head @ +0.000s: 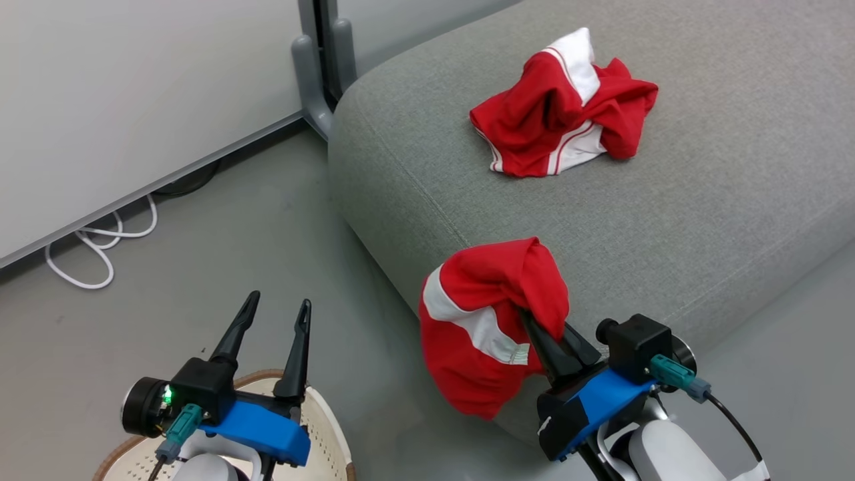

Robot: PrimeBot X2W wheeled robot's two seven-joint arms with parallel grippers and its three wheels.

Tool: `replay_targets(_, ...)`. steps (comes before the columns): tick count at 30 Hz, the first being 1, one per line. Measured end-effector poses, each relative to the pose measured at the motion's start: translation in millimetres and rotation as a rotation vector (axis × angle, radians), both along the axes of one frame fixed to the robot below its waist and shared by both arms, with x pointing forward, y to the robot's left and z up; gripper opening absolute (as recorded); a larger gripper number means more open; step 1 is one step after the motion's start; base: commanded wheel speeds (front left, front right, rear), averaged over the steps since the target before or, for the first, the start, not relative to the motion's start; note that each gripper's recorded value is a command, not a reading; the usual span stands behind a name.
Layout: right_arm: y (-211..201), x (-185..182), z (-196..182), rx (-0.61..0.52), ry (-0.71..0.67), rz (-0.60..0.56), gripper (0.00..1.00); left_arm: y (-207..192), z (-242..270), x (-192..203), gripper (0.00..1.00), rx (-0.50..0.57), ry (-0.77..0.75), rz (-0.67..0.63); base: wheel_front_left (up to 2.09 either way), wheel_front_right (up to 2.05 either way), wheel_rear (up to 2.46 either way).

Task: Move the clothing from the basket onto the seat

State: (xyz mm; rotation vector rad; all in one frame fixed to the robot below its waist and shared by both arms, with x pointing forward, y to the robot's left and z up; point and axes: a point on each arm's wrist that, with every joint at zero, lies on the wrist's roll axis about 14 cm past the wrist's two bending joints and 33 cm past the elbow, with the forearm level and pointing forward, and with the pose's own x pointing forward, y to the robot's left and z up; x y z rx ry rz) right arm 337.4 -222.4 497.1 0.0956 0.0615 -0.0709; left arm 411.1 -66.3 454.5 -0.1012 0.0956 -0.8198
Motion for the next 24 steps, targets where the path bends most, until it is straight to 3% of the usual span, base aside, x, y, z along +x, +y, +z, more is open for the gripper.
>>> replay_targets(17,-20,-4,-4,0.015,0.001,-0.07,0.0,-19,-7,1,1.0,-0.017,0.014,-0.065,0.0,0.0,0.0)
replay_targets(24,-40,34,27,-0.034,-0.058,-0.079,0.0,-17,-17,10,1.0,-0.021,0.019,-0.059,0.0,0.0,0.0)
